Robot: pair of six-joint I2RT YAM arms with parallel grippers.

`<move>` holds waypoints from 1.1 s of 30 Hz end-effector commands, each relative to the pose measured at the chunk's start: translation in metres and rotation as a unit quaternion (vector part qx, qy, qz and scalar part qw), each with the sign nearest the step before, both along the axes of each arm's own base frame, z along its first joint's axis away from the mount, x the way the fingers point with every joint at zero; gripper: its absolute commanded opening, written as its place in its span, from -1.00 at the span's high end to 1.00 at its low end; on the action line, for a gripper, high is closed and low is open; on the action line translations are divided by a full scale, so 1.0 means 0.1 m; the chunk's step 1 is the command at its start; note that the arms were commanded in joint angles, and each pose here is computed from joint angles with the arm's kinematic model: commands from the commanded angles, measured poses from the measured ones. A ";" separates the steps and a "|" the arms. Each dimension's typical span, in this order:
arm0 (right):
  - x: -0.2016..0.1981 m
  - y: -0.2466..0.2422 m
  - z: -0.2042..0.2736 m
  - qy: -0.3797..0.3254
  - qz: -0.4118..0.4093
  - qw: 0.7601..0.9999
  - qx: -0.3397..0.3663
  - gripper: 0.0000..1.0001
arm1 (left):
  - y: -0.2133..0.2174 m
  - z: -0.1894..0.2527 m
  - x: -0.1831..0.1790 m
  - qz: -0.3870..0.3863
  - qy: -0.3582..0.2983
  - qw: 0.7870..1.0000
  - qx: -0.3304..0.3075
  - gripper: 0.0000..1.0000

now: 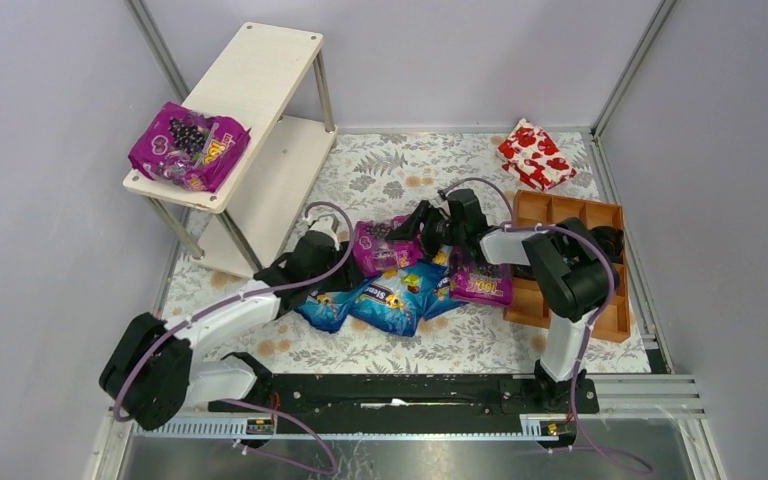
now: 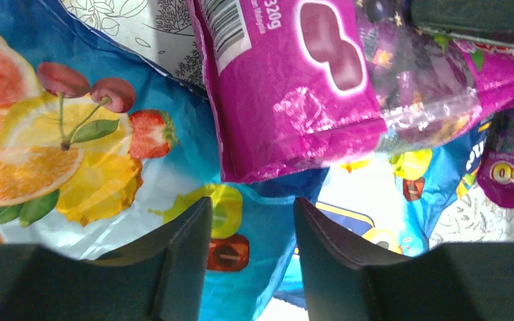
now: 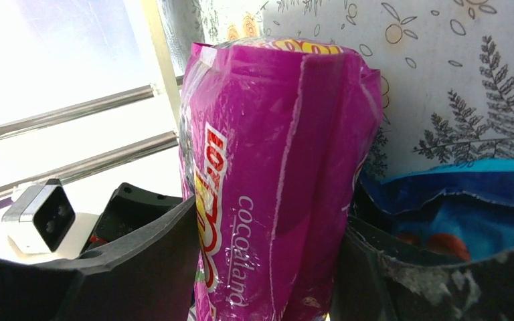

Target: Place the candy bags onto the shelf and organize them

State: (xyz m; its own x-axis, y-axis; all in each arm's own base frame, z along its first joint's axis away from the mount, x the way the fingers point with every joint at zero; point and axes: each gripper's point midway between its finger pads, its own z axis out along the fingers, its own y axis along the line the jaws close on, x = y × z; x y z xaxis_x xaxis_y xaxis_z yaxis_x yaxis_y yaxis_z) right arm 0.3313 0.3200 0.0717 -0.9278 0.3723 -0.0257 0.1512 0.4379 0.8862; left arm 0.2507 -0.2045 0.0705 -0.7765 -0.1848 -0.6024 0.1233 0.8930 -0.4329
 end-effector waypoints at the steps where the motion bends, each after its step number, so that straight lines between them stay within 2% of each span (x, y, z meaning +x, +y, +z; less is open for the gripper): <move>1: 0.03 0.08 0.47 -0.057 -0.002 0.998 0.040 -0.30 | -0.01 0.46 -0.03 -0.010 -0.034 0.999 -0.029 -0.19; 12: 0.04 0.05 0.81 -0.075 -0.036 0.992 0.097 -0.03 | 0.02 1.54 -0.33 -0.061 -0.115 0.987 -0.093 -0.55; 20: 0.05 0.00 1.14 -0.101 -0.057 0.987 0.113 0.00 | 0.26 2.24 -0.60 -0.085 -0.197 0.972 -0.092 -0.82; 25: 0.13 0.03 1.52 -0.129 -0.064 0.981 0.133 0.01 | 0.35 2.32 -0.73 -0.101 -0.221 0.966 -0.088 -0.90; 27: 0.20 0.04 1.79 -0.150 -0.070 0.976 0.143 0.02 | 0.34 2.26 -0.79 -0.117 -0.217 0.965 -0.085 -0.96; 33: 0.44 0.11 2.79 -0.236 -0.091 0.954 0.163 0.01 | 0.15 2.00 -0.99 -0.195 -0.180 0.959 -0.103 -0.98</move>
State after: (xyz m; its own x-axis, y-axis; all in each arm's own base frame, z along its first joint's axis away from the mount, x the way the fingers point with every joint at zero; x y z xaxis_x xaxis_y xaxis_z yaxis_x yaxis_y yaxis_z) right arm 0.3622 0.3224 0.1912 -0.8440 0.5291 -0.0881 0.0786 0.2845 0.9554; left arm 0.1671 -0.1764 0.2874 -0.5168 -0.1501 -0.8429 0.5308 0.7163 -0.4530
